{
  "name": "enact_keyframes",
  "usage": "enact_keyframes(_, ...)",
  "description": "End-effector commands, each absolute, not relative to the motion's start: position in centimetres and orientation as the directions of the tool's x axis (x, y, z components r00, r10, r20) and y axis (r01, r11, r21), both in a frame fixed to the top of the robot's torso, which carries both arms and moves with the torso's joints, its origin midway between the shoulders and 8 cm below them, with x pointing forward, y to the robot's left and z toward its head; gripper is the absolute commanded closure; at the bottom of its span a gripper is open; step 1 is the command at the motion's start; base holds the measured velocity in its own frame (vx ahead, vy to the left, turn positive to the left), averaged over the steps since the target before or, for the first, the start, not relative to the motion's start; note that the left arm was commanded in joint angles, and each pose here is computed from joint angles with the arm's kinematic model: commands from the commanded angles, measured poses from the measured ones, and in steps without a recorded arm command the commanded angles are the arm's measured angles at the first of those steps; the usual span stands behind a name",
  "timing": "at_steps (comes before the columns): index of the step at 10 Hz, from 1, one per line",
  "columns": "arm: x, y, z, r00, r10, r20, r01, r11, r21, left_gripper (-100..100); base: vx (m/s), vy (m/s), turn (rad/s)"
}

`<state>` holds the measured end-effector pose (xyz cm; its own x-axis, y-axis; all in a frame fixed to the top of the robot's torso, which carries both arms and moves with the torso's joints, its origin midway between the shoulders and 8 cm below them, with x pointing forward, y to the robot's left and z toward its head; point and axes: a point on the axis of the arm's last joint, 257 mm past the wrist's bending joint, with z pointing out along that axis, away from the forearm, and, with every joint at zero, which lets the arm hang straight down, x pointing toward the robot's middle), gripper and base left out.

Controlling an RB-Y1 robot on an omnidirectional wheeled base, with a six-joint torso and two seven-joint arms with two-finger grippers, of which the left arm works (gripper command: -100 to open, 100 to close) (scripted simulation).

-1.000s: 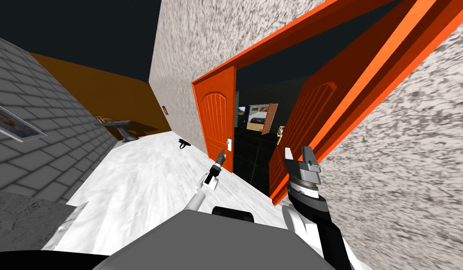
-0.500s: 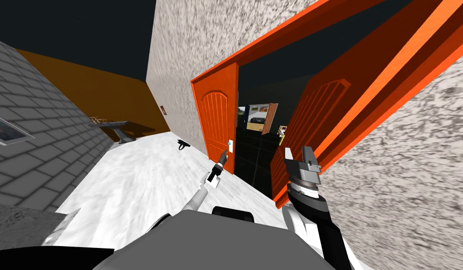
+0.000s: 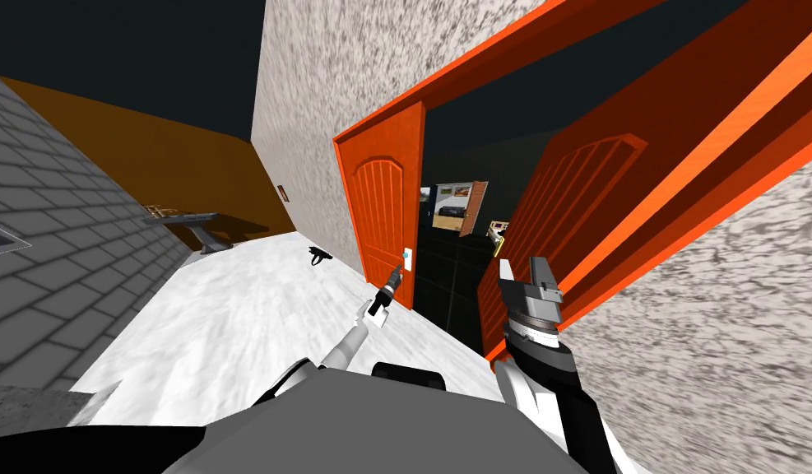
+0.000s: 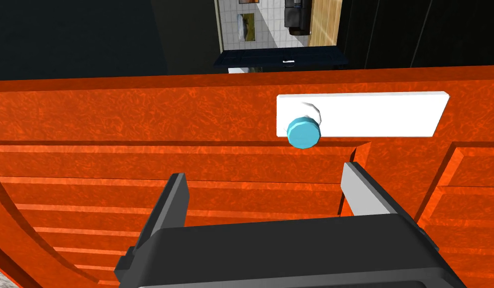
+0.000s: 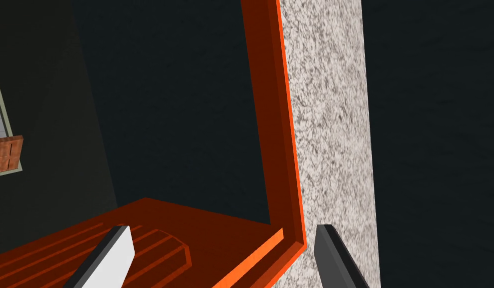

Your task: Push the door open

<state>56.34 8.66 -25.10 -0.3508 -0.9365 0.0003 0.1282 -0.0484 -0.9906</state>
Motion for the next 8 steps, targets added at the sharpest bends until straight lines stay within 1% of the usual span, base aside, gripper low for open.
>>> enact_keyframes(1, 56.8, 8.2, -25.9, -0.361, -0.932, 0.001, 0.106, -0.043, -0.993, -100, 0.073, 0.097, -0.018)
enact_keyframes(4, 57.2, 7.7, -26.7, -0.373, -0.928, 0.002, 0.086, -0.036, -0.996, -100, 0.053, 0.056, -0.011)
enact_keyframes(6, 57.6, 7.2, -27.4, -0.383, -0.924, 0.001, 0.065, -0.029, -0.997, -100, 0.061, 0.085, -0.023)
enact_keyframes(8, 58.0, 6.7, -28.3, -0.394, -0.919, 0.001, 0.041, -0.019, -0.999, -100, 0.108, 0.105, -0.023)
